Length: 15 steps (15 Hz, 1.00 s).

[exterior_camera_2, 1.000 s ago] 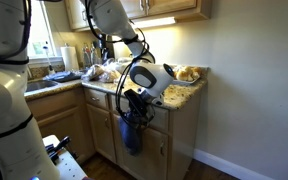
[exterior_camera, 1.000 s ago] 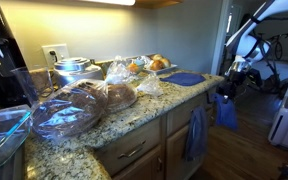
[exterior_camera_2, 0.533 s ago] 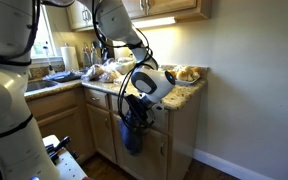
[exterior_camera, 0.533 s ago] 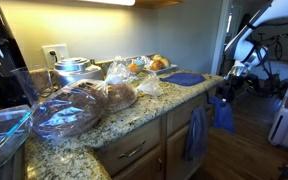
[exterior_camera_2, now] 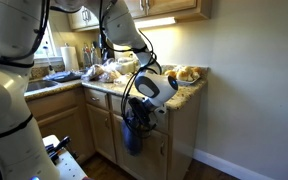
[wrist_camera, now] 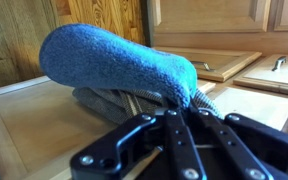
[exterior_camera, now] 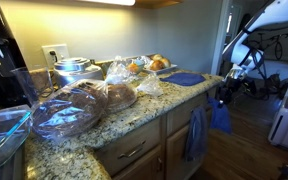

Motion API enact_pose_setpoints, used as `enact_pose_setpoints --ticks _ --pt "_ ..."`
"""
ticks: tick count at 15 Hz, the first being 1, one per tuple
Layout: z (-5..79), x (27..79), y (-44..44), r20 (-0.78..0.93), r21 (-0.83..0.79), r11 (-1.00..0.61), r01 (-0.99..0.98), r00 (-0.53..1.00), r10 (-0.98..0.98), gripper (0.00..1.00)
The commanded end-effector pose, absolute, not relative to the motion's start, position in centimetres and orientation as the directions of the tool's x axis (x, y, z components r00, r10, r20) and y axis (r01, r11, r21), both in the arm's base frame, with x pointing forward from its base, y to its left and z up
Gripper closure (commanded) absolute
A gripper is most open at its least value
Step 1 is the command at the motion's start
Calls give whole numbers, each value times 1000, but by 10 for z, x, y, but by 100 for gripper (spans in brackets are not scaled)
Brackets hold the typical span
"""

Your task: Pick up the blue towel from the countertop and hang it on the bottom cabinet.

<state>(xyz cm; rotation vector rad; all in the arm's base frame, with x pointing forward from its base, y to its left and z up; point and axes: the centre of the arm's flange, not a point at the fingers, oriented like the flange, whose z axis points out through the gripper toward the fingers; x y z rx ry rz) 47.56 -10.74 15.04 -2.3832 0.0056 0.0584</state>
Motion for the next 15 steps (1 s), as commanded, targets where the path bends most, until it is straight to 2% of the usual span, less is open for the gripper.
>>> enact_pose_setpoints --ticks 1,12,15 --pt "143 478 -117 -29 -695 -718 -31 999 -15 95" --pt "118 465 -131 -77 -699 -710 -87 996 -46 95" --pt "115 466 -132 -84 -701 -707 -94 995 -50 93"
